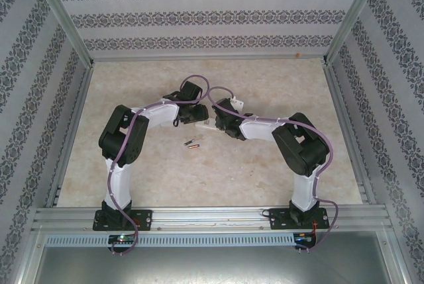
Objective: Load the batteries into the remote control
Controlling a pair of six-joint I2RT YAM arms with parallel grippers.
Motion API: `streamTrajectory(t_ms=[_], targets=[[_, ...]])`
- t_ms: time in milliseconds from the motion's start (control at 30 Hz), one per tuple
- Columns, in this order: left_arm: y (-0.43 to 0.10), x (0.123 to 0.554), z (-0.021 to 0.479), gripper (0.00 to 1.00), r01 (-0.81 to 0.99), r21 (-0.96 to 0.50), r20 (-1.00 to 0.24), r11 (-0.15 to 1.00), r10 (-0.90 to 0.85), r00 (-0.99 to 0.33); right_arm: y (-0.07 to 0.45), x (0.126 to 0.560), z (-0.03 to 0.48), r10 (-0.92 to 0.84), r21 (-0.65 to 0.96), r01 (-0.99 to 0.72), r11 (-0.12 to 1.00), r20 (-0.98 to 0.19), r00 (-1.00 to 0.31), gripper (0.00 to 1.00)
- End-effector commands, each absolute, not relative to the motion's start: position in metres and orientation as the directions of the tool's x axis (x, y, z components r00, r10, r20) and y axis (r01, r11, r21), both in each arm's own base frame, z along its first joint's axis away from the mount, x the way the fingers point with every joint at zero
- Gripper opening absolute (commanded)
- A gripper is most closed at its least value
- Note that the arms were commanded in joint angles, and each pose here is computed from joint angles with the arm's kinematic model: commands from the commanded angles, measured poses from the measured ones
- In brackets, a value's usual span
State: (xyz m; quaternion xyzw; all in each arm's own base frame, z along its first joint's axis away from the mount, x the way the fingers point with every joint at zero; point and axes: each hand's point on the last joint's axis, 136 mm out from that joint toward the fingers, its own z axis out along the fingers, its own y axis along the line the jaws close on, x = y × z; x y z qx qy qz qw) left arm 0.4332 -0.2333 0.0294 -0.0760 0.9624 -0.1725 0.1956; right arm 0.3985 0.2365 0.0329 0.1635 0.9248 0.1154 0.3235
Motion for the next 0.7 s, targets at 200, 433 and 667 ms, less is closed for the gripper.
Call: streamTrajectory(t_ms=[200,433,667], targets=[[-0.227,0.416,0.017,0.53,-0.109,-0.35,-0.283,0.93,-0.216,-0.934,0.233,0.39,0.055,0.401,0.343,0.243,0.908,-0.534,-0.744,0.27],[-0.227,0.416,0.017,0.53,-0.11,-0.346,-0.285,0.932,-0.216,-0.934,0.234,0.388,0.041,0.393,0.329,0.249,0.911,-0.509,-0.766,0.2],[-0.226,0.416,0.017,0.53,-0.11,-0.345,-0.285,0.932,-0.215,-0.934,0.239,0.391,0.032,0.383,0.323,0.245,0.914,-0.493,-0.781,0.17]])
